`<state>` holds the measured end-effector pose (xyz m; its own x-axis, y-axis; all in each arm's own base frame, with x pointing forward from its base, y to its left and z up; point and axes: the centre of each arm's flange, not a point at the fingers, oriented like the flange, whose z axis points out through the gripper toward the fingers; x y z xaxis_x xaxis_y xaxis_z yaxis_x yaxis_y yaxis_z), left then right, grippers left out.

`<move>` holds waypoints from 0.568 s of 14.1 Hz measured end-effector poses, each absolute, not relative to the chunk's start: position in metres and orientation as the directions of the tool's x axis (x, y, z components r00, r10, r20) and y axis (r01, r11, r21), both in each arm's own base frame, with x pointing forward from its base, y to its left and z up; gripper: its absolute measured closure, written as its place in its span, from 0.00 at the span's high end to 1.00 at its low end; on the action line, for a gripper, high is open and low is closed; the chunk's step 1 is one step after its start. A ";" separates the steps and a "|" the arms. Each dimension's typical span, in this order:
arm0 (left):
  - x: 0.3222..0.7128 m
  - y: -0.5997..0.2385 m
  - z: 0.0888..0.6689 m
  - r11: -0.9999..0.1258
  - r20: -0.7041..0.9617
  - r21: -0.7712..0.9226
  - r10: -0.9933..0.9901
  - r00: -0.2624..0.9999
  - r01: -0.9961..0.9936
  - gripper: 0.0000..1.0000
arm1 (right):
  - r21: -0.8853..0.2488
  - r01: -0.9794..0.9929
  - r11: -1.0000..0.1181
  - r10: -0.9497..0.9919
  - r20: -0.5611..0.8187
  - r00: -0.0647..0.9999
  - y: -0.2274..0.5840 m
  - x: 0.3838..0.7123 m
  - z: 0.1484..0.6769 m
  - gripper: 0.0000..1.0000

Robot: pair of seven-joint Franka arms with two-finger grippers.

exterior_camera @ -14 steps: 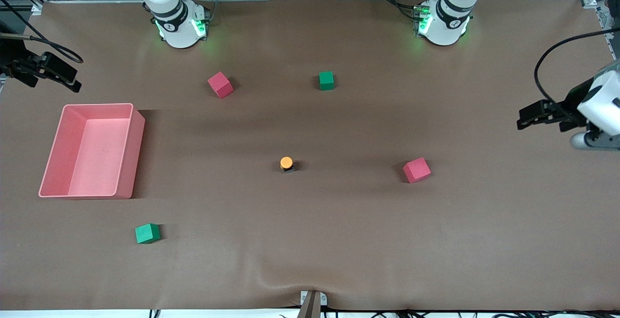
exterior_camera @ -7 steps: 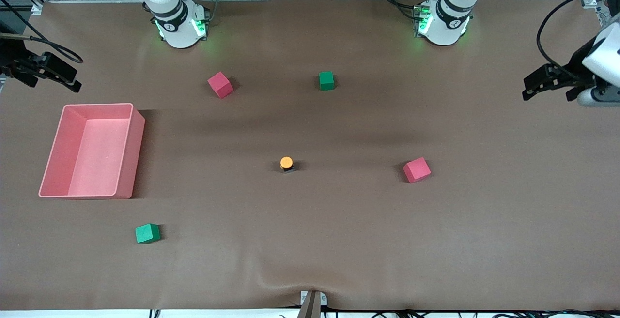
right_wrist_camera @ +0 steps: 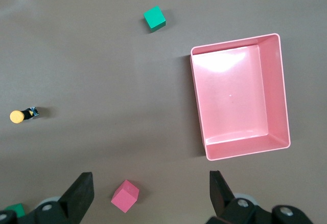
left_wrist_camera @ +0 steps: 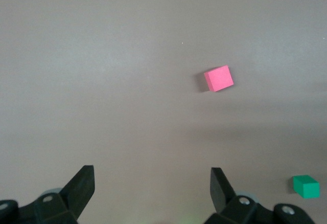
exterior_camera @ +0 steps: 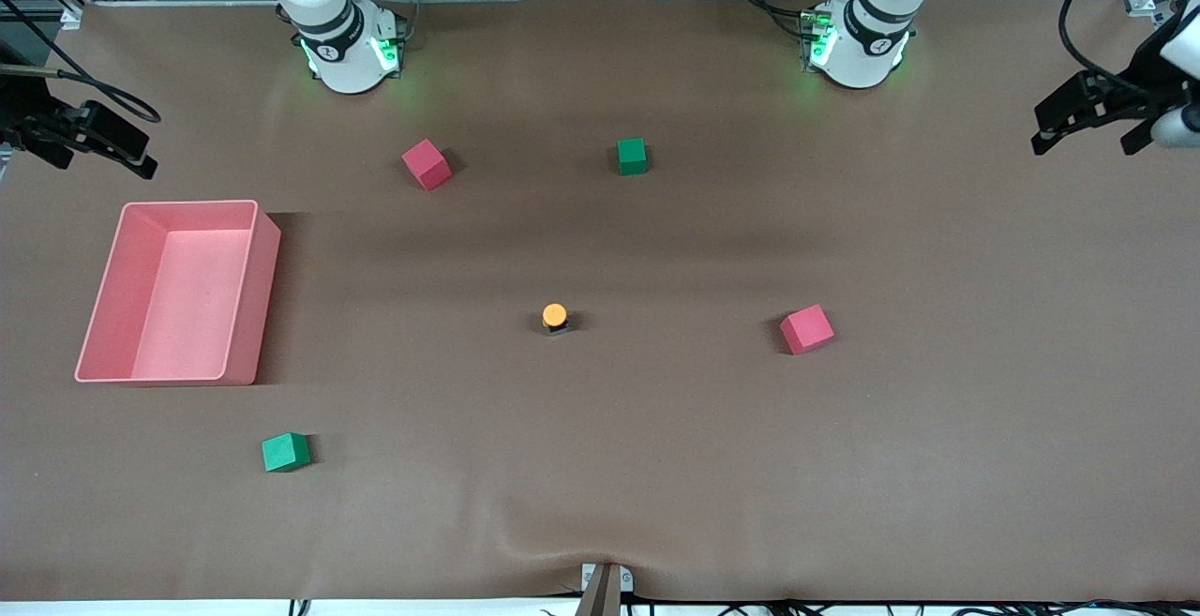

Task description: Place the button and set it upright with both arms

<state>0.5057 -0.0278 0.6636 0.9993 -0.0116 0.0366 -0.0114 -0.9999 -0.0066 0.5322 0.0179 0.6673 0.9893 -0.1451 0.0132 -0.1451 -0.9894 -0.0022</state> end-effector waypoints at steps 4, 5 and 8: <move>0.500 -0.027 0.668 -1.000 0.006 -0.008 -0.007 1.000 -0.007 1.00 | -0.002 -0.145 -0.989 -0.145 0.013 0.989 0.018 0.532 0.667 1.00; 0.500 -0.026 0.670 -1.000 0.010 -0.007 -0.007 1.000 -0.007 1.00 | -0.002 -0.146 -0.989 -0.146 0.013 0.989 0.018 0.532 0.667 1.00; 0.499 -0.026 0.676 -1.000 0.016 -0.007 -0.004 1.000 -0.004 1.00 | -0.002 -0.146 -0.989 -0.146 0.013 0.989 0.017 0.532 0.667 1.00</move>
<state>0.4985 -0.0260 0.6756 0.9999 -0.0042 0.0156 -0.0041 -1.0000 -0.0073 0.5323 0.0174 0.6672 0.9892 -0.1460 0.0132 -0.1459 -0.9893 -0.0022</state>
